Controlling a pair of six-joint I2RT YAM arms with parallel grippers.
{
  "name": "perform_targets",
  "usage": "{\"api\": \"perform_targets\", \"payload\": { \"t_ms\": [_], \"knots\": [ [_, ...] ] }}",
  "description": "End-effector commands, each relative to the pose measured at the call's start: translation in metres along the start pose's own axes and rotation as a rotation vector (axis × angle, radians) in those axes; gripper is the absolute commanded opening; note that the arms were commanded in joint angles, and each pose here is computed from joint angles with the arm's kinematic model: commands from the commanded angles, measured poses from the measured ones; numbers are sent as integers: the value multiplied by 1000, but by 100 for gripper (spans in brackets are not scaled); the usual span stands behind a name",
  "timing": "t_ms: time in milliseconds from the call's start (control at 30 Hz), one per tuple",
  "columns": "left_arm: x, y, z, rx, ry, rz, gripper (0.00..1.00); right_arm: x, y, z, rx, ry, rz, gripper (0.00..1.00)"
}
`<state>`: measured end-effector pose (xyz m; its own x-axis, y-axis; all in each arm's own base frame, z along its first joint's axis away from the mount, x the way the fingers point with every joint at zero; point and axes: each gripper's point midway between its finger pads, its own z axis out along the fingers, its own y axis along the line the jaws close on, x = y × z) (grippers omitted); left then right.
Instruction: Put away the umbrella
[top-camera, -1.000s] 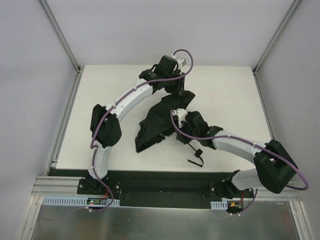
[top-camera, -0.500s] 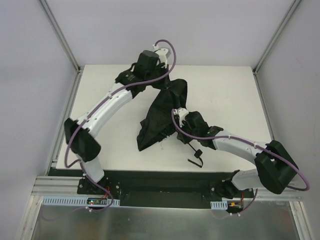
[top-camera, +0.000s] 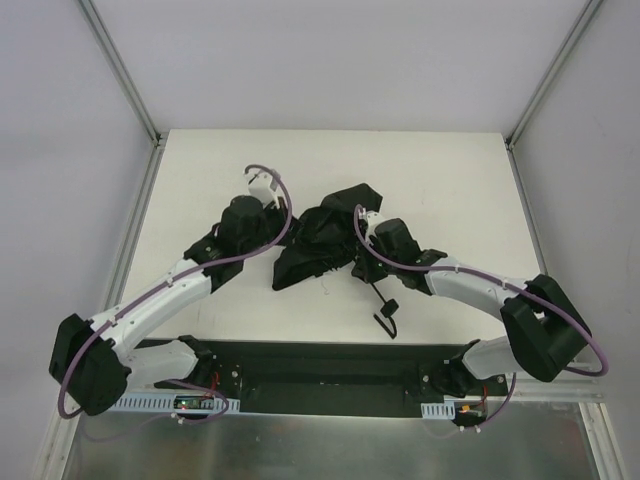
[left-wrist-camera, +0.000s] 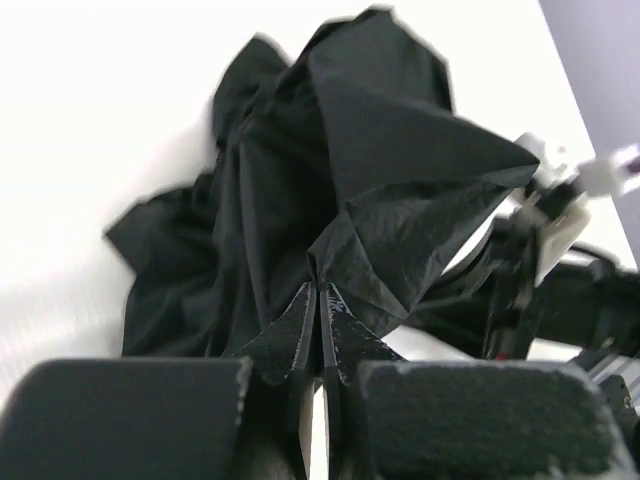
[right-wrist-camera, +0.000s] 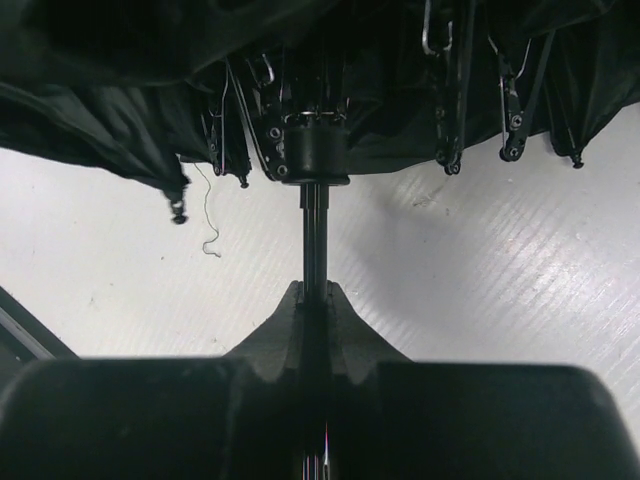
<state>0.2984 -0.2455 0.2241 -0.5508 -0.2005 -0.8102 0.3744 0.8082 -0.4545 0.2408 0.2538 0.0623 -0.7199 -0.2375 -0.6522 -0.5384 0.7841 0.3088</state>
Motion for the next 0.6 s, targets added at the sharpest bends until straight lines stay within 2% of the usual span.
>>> {"api": "perform_targets", "payload": {
  "t_ms": [0,100,233,300,400,467,533,567],
  "knots": [
    [8,20,-18,-32,-142,-140,0,-22,3,2,-29,-77,30,0],
    [32,24,-23,-11,-91,-164,2,-22,4,2,-37,-54,2,0],
    [46,8,-34,63,28,-139,19,-17,6,0,-68,-27,-113,0],
    [41,-9,-46,149,60,-56,37,-15,8,-3,-85,-9,-161,0],
    [24,-37,-68,323,81,123,55,-11,8,-9,-106,21,-236,0],
    [6,-43,-76,349,69,184,64,-10,8,-14,-105,32,-266,0],
    [-7,-47,-77,356,58,223,84,-12,8,-17,-105,35,-282,0],
    [-16,-52,-77,366,49,251,87,-13,8,-17,-104,37,-286,0]
  ]
}}
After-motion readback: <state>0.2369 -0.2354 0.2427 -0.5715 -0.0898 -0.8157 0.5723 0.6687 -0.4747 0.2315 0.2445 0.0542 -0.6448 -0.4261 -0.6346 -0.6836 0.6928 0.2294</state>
